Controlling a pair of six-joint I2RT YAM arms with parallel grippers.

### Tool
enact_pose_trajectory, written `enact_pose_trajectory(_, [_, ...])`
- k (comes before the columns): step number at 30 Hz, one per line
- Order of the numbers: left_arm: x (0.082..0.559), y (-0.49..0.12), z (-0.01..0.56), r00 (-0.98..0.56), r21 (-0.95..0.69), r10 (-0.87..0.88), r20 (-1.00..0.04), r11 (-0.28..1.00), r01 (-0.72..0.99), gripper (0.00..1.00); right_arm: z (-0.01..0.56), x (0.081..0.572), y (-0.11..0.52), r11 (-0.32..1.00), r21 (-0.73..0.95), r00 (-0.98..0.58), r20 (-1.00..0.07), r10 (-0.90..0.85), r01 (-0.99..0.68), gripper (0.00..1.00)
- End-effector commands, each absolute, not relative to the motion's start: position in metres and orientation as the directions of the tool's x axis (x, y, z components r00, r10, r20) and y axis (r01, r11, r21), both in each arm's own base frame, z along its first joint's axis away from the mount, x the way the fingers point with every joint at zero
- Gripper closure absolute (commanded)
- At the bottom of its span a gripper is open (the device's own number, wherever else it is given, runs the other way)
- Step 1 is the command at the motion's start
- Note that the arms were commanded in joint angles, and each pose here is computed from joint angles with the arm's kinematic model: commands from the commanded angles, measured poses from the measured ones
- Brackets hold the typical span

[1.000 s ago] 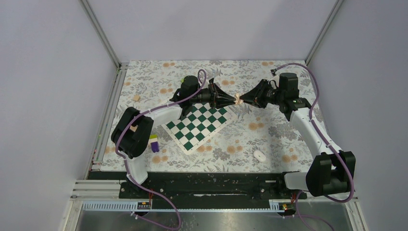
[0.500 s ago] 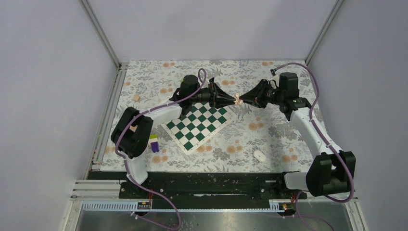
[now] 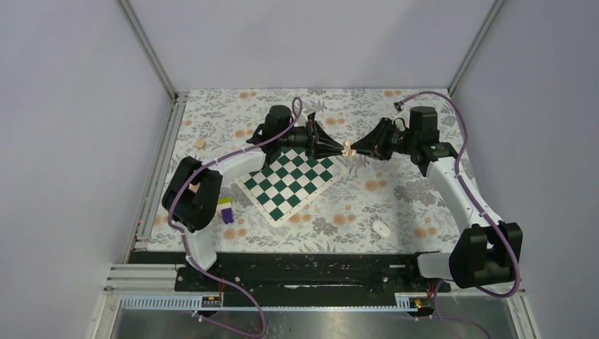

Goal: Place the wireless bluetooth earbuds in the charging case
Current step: Place the earbud in the charging case.

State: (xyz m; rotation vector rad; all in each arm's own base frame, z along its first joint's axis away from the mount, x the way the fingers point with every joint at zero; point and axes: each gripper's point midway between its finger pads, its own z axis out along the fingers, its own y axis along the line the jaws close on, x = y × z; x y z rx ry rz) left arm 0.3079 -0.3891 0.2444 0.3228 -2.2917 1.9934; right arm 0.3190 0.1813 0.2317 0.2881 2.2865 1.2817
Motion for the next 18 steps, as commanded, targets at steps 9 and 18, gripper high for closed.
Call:
enact_pose_trajectory(9, [0.3266, -0.3820, 0.2430, -0.978, -0.969, -0.134, 0.161, 0.164, -0.183, 0.84, 0.2971, 0.3005, 0.1989, 0.415, 0.871, -0.853, -0.412, 0.322, -0.264, 1.00])
enact_pose_trajectory(18, [0.3287, -0.3838, 0.2431, -0.979, -0.970, -0.127, 0.158, 0.165, -0.178, 0.71, 0.2933, 0.2951, 0.2026, 0.385, 0.884, -0.876, -0.387, 0.287, -0.265, 1.00])
